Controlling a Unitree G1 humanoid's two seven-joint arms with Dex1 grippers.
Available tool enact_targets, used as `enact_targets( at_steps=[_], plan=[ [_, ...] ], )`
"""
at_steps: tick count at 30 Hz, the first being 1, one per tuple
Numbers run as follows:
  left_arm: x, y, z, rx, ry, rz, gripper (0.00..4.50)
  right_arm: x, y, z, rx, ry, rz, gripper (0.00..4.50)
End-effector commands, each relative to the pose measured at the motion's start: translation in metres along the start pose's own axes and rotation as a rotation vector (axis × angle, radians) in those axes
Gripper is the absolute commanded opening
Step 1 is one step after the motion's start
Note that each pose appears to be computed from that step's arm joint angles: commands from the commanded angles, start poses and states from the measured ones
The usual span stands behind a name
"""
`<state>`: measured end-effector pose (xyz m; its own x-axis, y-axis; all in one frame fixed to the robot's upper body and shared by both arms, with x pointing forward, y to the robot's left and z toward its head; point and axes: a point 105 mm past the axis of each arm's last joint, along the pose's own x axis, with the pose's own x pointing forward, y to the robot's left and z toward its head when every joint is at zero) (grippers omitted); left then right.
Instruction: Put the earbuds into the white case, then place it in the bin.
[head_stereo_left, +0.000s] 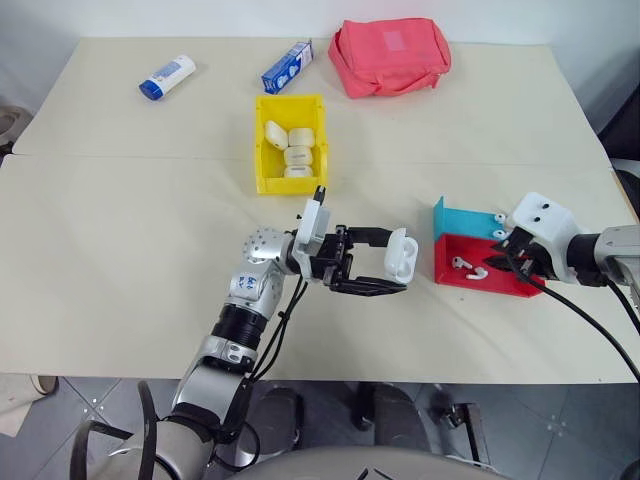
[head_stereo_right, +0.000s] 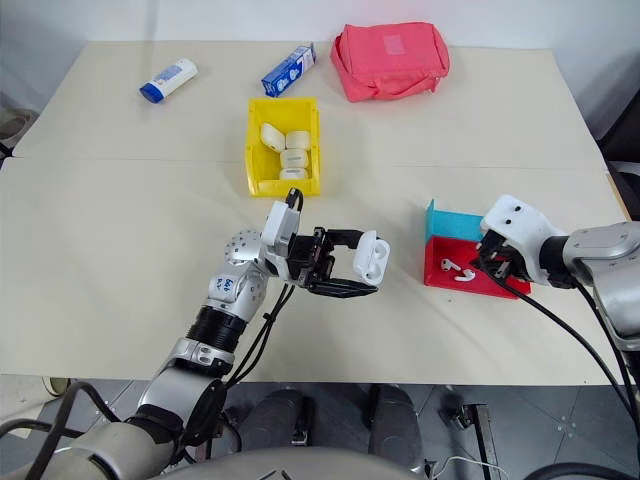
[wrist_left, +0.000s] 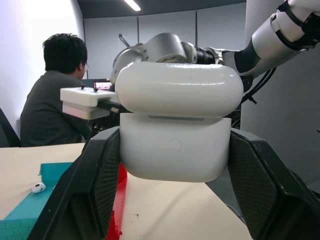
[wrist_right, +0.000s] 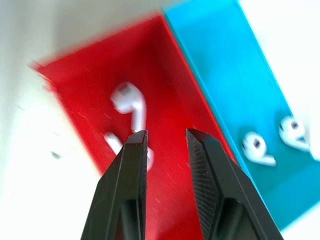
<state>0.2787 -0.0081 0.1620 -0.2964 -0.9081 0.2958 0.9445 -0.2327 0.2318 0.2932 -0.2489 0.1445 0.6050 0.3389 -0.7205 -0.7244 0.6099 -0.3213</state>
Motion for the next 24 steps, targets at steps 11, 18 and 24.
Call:
enact_targets(
  at_steps=[11, 18, 24],
  plan=[
    [0.003, 0.0, 0.008, 0.03, -0.02, -0.01, 2.8, -0.008, 0.031, -0.001, 0.023, -0.015, 0.1, 1.26],
    [0.003, -0.002, 0.008, 0.03, -0.02, -0.011, 2.8, -0.003, 0.025, -0.014, 0.043, 0.021, 0.082, 1.26],
    [0.002, -0.002, 0.008, 0.03, -0.018, -0.007, 2.8, 0.001, 0.009, -0.025, 0.048, 0.056, 0.027, 1.26]
  ],
)
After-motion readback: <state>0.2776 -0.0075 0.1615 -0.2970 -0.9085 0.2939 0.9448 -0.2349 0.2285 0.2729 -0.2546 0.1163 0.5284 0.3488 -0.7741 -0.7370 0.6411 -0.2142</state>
